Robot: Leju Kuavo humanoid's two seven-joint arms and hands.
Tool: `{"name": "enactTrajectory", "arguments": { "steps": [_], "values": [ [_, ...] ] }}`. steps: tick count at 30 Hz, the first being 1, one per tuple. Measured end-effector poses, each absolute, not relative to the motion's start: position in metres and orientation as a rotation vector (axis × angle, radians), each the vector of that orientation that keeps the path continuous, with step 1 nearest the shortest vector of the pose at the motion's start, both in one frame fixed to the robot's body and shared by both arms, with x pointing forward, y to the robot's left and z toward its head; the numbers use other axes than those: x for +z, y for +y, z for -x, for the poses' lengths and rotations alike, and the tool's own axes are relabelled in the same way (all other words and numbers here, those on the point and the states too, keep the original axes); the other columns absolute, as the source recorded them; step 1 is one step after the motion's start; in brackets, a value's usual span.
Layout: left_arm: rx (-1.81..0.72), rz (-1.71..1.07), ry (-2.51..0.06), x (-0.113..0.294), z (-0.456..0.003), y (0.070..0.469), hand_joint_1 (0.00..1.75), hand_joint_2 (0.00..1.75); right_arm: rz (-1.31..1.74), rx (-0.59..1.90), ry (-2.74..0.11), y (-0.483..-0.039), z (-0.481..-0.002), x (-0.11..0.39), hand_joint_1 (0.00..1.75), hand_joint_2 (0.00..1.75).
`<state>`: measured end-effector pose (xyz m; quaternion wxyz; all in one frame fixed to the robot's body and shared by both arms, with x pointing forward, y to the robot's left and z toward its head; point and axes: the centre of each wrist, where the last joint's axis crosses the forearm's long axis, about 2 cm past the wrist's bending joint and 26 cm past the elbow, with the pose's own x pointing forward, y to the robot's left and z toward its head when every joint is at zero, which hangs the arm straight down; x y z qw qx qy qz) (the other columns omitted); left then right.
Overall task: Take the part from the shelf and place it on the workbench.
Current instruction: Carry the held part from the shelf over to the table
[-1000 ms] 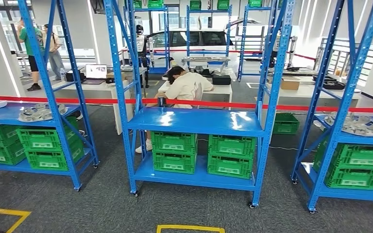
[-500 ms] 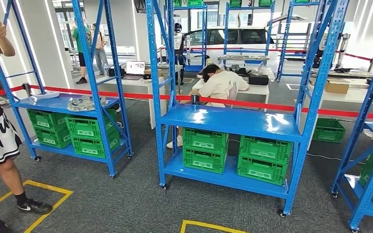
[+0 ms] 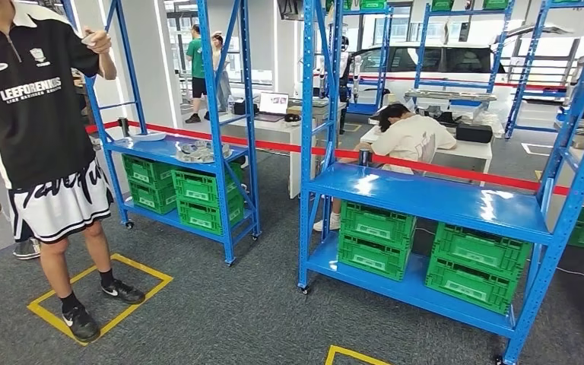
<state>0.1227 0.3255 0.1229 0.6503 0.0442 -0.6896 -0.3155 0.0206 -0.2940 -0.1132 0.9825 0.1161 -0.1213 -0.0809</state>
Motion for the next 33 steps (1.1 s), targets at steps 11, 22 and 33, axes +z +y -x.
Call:
{"name": "enactTrajectory", "arguments": {
  "steps": [11,22,33],
  "values": [
    [-0.728,-0.066,-1.585,0.124,-0.134,0.324,1.75,1.75,-0.228,-0.174,-0.239,-0.296,-0.015,-0.114,0.0,0.0],
    [-0.758,-0.047,-1.581,0.122,-0.141,0.322,1.75,1.75,-0.228,-0.185,-0.25,-0.295,-0.014,-0.114,0.0,0.0],
    [-0.76,-0.048,-1.581,0.121,-0.143,0.323,1.75,1.75,-0.237,-0.184,-0.255,-0.291,-0.018,-0.113,0.0,0.0]
  ]
}}
